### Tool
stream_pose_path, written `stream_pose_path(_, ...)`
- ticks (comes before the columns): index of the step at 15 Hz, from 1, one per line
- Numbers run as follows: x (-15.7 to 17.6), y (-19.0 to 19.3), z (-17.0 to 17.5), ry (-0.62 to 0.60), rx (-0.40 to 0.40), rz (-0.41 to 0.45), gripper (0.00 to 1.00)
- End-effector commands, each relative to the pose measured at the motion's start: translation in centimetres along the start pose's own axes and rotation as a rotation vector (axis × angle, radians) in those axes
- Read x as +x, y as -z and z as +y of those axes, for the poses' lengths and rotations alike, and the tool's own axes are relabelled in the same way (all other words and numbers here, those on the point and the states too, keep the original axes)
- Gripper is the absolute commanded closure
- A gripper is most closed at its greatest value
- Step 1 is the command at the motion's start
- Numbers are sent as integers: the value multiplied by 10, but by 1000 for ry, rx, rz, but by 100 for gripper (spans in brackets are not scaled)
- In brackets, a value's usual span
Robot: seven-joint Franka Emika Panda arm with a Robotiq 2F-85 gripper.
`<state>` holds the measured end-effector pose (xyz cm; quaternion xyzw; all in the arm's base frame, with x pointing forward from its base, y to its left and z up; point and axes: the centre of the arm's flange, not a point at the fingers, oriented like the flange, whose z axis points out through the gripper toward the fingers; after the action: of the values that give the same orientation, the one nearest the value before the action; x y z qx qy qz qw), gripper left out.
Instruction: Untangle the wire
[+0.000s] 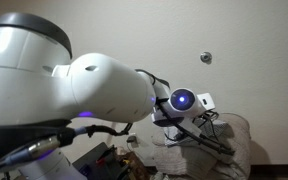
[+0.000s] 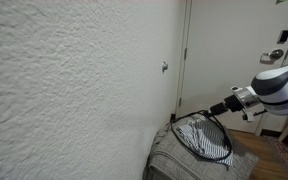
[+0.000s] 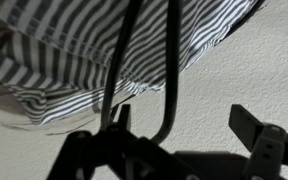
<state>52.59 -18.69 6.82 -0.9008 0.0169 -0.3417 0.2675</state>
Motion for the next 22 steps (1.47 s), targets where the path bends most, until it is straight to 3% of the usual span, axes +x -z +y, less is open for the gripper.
stream_pose_path(1,-5,23,-51,85,-168,-27,0)
stream_pose_path(5,-7,39,-77,157,-324,-5,0)
stream_pose_path(14,45,106,-86,198,-643,-109,0)
stream_pose_path(18,24,116,-83,224,-757,-238,0)
stream_pose_path(22,-20,110,-68,316,-760,-442,0)
